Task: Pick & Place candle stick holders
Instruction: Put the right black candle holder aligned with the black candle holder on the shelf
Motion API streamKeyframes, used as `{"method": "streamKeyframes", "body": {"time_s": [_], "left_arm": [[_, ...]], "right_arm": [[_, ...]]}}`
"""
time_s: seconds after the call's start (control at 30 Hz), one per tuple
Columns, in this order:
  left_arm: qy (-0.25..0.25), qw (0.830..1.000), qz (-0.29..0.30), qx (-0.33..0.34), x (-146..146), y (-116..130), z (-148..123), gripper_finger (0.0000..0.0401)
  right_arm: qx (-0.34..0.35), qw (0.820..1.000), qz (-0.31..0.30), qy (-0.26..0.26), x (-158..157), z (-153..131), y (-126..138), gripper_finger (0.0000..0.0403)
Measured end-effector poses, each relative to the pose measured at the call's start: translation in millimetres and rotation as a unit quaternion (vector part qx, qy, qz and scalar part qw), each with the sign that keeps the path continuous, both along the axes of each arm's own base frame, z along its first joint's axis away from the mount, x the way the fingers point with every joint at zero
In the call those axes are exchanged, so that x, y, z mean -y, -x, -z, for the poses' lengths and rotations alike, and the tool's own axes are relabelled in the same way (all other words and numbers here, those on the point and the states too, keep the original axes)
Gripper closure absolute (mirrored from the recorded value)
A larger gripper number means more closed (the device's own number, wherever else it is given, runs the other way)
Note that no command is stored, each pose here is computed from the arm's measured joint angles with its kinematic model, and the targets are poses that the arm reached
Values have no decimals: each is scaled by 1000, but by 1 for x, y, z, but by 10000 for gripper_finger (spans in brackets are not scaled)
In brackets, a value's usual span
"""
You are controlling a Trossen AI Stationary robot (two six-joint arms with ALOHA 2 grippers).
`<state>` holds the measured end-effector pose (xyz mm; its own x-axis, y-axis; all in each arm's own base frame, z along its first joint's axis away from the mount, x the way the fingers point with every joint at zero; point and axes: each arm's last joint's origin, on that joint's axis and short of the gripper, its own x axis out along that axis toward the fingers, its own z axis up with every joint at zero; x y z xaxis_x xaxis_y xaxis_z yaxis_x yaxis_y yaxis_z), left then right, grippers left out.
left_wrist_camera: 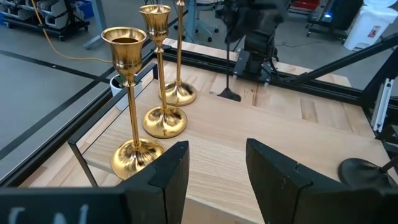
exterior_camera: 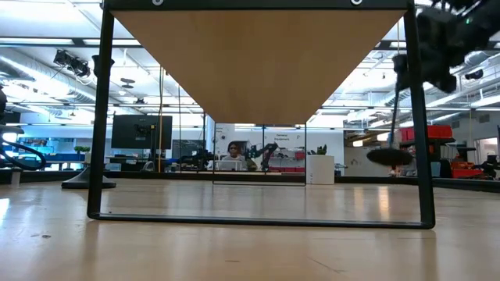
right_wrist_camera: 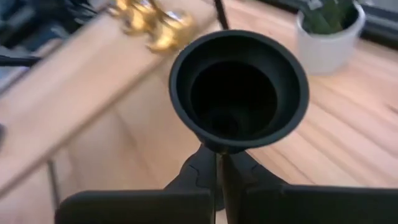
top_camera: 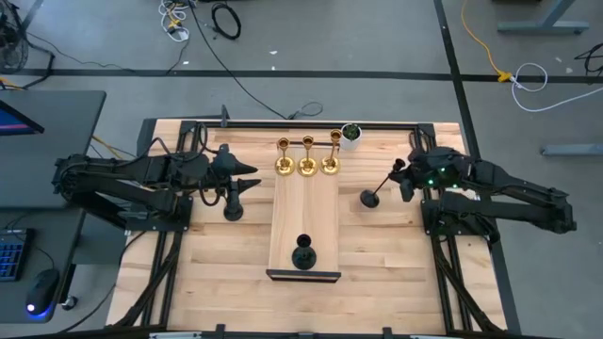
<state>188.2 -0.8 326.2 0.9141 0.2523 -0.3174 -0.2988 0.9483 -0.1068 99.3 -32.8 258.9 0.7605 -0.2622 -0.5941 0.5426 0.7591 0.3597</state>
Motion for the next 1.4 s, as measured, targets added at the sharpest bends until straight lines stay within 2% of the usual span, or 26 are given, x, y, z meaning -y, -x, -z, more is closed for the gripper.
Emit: {"method": "streamKeyframes", "body": {"time_s": [0.3,0.43,0.63,0.9,1.23,1.4], "left_arm": [[0,1000,0,0,0,0,0,240],[-1,1000,0,0,0,0,0,240],[-1,1000,0,0,0,0,0,240],[0,1000,0,-1,0,0,0,240],[2,1000,-1,-1,0,0,0,240],[3,1000,-1,-1,0,0,0,240]], "right_arm": [[62,995,-78,21,-14,-57,-1,403],[62,990,-127,20,-23,-73,-17,403],[63,977,-195,51,-48,-92,-50,403],[69,957,-270,78,-93,-110,-80,403],[42,940,-320,114,-147,-121,-114,403],[22,934,-330,137,-164,-116,-131,403]]}}
